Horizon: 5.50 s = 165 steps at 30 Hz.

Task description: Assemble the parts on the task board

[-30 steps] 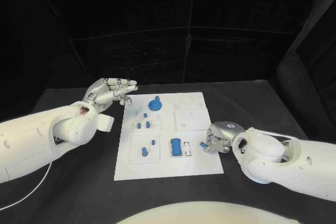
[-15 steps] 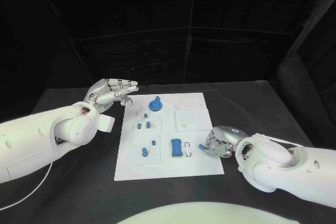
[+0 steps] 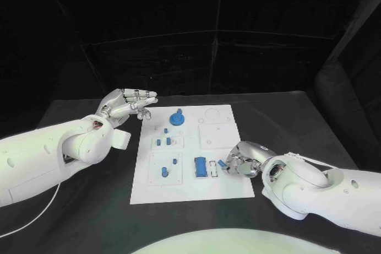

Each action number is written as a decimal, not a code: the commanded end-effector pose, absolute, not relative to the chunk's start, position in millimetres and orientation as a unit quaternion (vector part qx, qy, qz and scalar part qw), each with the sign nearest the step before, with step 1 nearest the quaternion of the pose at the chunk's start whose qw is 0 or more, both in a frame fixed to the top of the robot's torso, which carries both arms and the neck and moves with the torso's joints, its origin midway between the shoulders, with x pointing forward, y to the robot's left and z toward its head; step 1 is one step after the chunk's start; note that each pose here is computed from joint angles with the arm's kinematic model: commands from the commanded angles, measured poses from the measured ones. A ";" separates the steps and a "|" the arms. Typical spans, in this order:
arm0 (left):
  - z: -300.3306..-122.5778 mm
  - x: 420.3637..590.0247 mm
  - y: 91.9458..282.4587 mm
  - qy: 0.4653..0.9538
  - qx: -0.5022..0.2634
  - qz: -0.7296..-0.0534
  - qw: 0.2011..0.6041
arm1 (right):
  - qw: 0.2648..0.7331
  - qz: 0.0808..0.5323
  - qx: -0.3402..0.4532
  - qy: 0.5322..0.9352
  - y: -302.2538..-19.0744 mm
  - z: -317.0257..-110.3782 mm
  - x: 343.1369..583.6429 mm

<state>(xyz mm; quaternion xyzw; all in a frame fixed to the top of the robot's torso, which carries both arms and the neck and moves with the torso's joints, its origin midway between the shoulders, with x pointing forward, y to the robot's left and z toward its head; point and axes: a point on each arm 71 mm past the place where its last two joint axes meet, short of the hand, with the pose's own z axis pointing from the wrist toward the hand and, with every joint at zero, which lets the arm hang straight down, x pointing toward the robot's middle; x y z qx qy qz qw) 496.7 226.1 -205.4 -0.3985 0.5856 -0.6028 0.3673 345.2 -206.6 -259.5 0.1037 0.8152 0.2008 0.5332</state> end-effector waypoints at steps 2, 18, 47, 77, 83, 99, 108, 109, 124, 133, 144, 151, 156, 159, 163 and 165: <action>-204.3 496.3 224.5 0.585 -0.396 -0.608 0.362 | 0.527 0.216 0.123 0.813 -202.0 -260.2 346.9; -204.3 496.0 224.2 0.585 -0.396 -0.609 0.361 | 0.509 0.203 0.115 0.829 -189.2 -268.9 352.2; -204.5 496.2 223.4 0.587 -0.396 -0.609 0.359 | 0.512 0.193 0.108 0.830 -185.6 -271.6 356.0; -205.2 496.1 224.9 0.588 -0.397 -0.607 0.359 | 0.511 0.220 0.111 0.824 -185.1 -263.7 347.5; -205.4 496.0 225.5 0.588 -0.397 -0.607 0.359 | 0.510 0.206 0.113 0.828 -194.2 -265.6 348.9; -205.5 495.6 225.6 0.588 -0.397 -0.607 0.359 | 0.491 0.192 0.095 0.844 -194.7 -271.8 350.8; -205.5 495.6 225.3 0.588 -0.397 -0.607 0.359 | 0.492 0.183 0.100 0.845 -194.7 -274.9 354.7; -205.4 495.6 225.2 0.588 -0.397 -0.607 0.359 | 0.493 0.183 0.101 0.845 -194.9 -275.2 355.4; -205.3 495.1 226.8 0.588 -0.398 -0.606 0.360 | 0.508 0.237 0.124 0.819 -205.3 -265.1 355.0; -202.6 494.9 226.4 0.572 -0.398 -0.617 0.364 | 0.514 0.395 0.235 0.724 -235.0 -230.1 389.6; -204.6 504.8 239.3 0.541 -0.437 -0.609 0.381 | 0.508 0.488 0.349 0.618 -265.9 -218.5 449.6; -211.2 527.0 253.5 0.524 -0.458 -0.581 0.422 | 0.512 0.513 0.369 0.581 -265.2 -232.0 494.5; -220.6 541.3 255.5 0.513 -0.473 -0.565 0.440 | 0.516 0.518 0.377 0.569 -259.7 -241.4 519.3; -227.9 548.7 252.0 0.510 -0.479 -0.559 0.445 | 0.511 0.523 0.380 0.567 -252.4 -246.4 531.5; -234.6 554.7 247.1 0.509 -0.483 -0.554 0.449 | 0.506 0.530 0.378 0.566 -239.8 -251.2 542.8; -237.7 557.2 243.6 0.509 -0.485 -0.551 0.449 | 0.503 0.533 0.377 0.566 -233.5 -253.1 546.6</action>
